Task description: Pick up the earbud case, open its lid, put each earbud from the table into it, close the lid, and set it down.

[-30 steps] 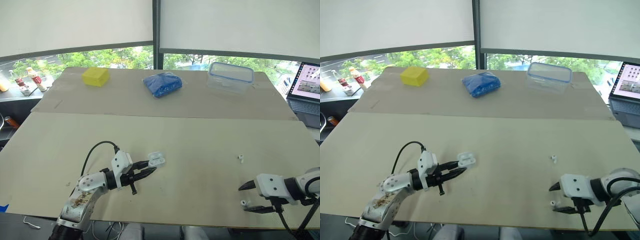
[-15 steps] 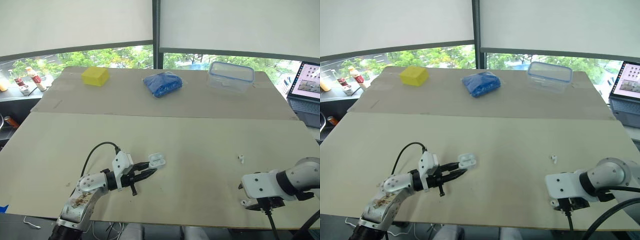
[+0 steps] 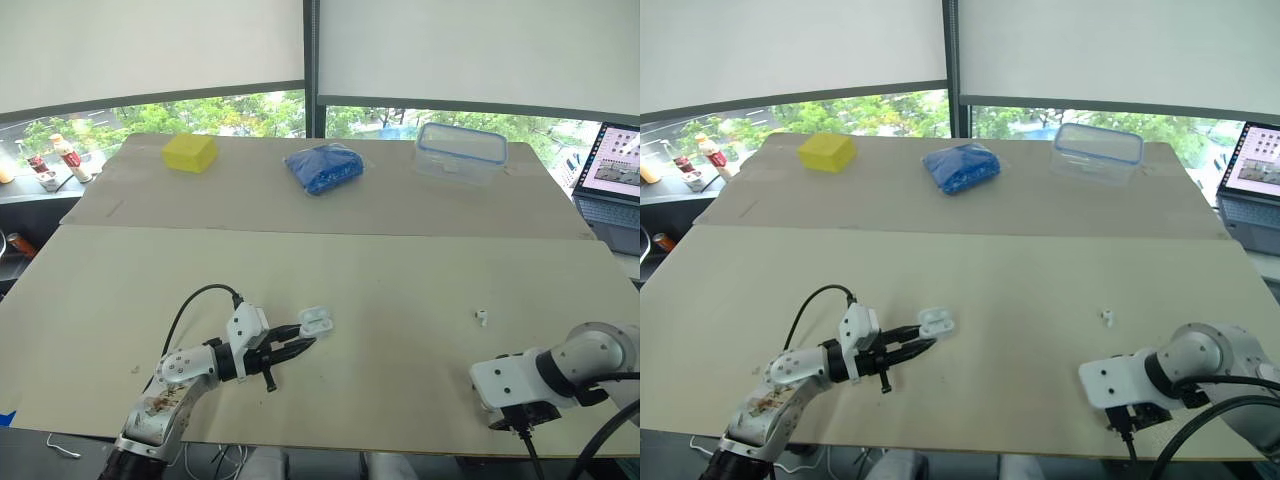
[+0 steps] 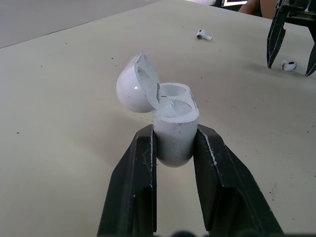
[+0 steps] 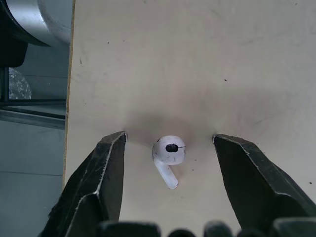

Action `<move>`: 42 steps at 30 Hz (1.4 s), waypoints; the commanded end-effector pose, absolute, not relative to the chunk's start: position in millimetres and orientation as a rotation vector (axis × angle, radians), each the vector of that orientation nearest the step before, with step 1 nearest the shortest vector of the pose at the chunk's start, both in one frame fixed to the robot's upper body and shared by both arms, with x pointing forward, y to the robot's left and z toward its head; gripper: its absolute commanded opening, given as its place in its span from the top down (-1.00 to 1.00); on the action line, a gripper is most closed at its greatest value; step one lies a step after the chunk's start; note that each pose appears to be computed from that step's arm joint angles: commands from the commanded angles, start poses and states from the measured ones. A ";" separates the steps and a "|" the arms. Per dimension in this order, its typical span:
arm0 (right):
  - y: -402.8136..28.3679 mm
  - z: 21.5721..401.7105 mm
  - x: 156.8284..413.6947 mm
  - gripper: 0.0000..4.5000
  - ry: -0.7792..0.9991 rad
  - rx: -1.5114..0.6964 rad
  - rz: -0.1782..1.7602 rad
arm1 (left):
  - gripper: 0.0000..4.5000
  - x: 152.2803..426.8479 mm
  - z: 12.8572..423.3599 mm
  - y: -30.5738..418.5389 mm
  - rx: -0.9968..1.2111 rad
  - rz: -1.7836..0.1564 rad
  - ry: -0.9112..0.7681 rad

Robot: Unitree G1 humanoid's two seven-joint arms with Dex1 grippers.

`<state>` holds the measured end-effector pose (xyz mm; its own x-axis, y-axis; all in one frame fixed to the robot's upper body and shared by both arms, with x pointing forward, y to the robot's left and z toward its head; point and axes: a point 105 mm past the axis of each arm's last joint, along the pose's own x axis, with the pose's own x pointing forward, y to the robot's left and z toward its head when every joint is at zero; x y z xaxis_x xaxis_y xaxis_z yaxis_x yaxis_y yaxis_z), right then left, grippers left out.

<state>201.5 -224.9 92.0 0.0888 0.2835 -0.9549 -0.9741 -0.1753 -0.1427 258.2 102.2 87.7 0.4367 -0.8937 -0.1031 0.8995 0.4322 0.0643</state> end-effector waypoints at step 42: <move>-62.1 232.4 280.6 0.84 -0.099 0.259 0.819 | 0.75 309.5 150.5 51.2 -0.031 -1.059 -0.226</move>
